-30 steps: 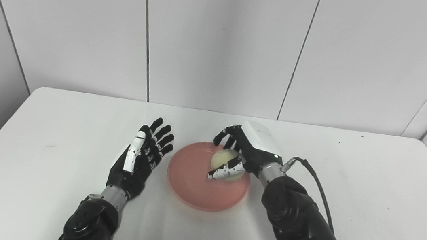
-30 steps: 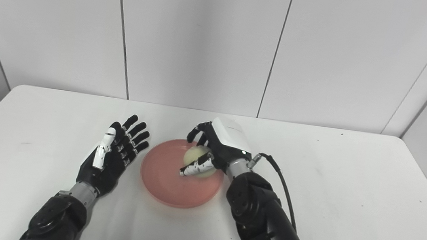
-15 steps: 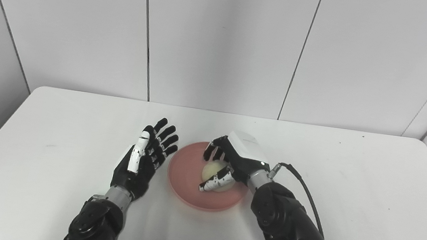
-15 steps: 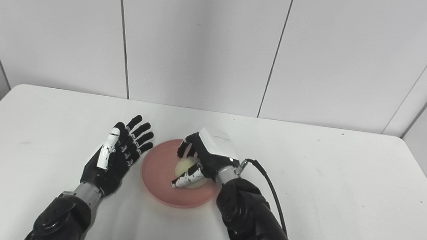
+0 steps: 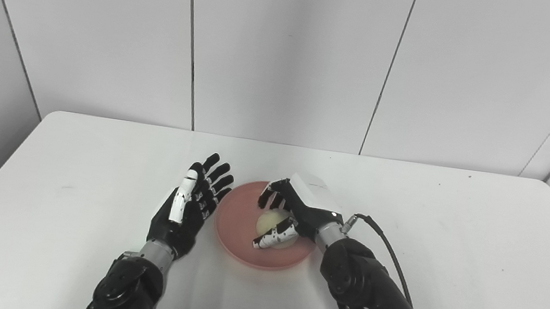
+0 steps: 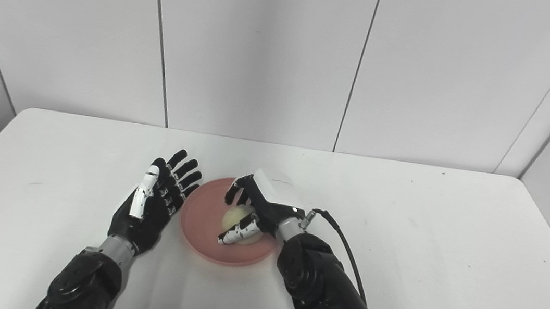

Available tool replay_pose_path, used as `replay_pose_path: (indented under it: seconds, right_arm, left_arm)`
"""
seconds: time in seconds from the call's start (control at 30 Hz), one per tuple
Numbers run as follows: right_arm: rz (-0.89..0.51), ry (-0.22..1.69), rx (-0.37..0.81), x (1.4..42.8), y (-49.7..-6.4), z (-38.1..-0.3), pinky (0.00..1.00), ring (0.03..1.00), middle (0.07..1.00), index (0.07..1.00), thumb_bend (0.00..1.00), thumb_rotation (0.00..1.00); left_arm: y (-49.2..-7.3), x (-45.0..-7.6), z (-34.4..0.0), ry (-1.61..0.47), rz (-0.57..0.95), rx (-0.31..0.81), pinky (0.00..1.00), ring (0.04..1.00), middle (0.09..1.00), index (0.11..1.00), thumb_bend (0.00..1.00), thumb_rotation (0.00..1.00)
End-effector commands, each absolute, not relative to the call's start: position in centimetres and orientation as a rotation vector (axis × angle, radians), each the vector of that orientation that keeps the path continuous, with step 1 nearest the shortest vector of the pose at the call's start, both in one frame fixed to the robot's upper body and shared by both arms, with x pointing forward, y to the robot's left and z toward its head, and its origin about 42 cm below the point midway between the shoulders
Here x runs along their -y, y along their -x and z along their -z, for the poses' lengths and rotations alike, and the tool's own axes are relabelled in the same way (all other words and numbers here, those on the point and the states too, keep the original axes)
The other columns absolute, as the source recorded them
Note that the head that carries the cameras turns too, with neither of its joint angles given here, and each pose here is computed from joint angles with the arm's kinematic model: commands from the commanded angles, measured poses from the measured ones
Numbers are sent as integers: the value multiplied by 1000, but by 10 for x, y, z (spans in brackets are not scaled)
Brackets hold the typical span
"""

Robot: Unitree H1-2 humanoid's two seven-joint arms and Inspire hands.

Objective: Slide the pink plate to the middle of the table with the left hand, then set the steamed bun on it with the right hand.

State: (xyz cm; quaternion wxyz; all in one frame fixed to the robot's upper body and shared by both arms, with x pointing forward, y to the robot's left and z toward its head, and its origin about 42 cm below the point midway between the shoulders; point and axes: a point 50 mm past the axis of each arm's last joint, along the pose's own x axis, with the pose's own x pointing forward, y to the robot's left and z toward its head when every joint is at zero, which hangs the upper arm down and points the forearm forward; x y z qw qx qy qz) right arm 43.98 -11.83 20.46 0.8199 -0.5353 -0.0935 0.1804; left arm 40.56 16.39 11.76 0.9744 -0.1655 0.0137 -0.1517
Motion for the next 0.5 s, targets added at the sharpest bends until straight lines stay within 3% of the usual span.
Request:
replay_pose_path:
  seconds: [0.0, 0.07, 0.17, 0.2, 0.23, 0.43, 0.47]
  right_arm:
    - [-369, 1183, 275, 106, -444, -231, 434, 586, 653, 682, 637, 129]
    - [-370, 1197, 280, 106, -442, -234, 523, 674, 747, 770, 684, 276]
    - [-375, 1202, 282, 106, -440, -238, 545, 715, 800, 823, 710, 451]
    - [-376, 1204, 283, 106, -439, -239, 539, 720, 810, 838, 717, 566]
    - [-376, 1205, 285, 106, -438, -241, 539, 721, 811, 840, 718, 578]
    - [-406, 1209, 292, 106, -435, -250, 589, 789, 884, 907, 781, 962]
    - [-413, 1209, 292, 107, -434, -251, 594, 790, 888, 910, 786, 976]
  left_arm:
    - [-376, -162, -60, 337, 272, -327, 927, 929, 946, 952, 440, 996]
    - [-376, -162, -60, 337, 277, -325, 928, 928, 945, 954, 442, 992]
    - [-376, -161, -61, 330, 276, -322, 927, 927, 944, 958, 440, 999]
    - [-377, -161, -61, 329, 274, -323, 922, 923, 940, 956, 438, 998]
    - [-377, -160, -61, 329, 274, -324, 922, 923, 940, 955, 437, 998]
    - [-379, -158, -60, 331, 275, -326, 930, 927, 943, 962, 431, 1000]
    - [-379, -158, -60, 329, 276, -325, 930, 926, 942, 962, 431, 1000]
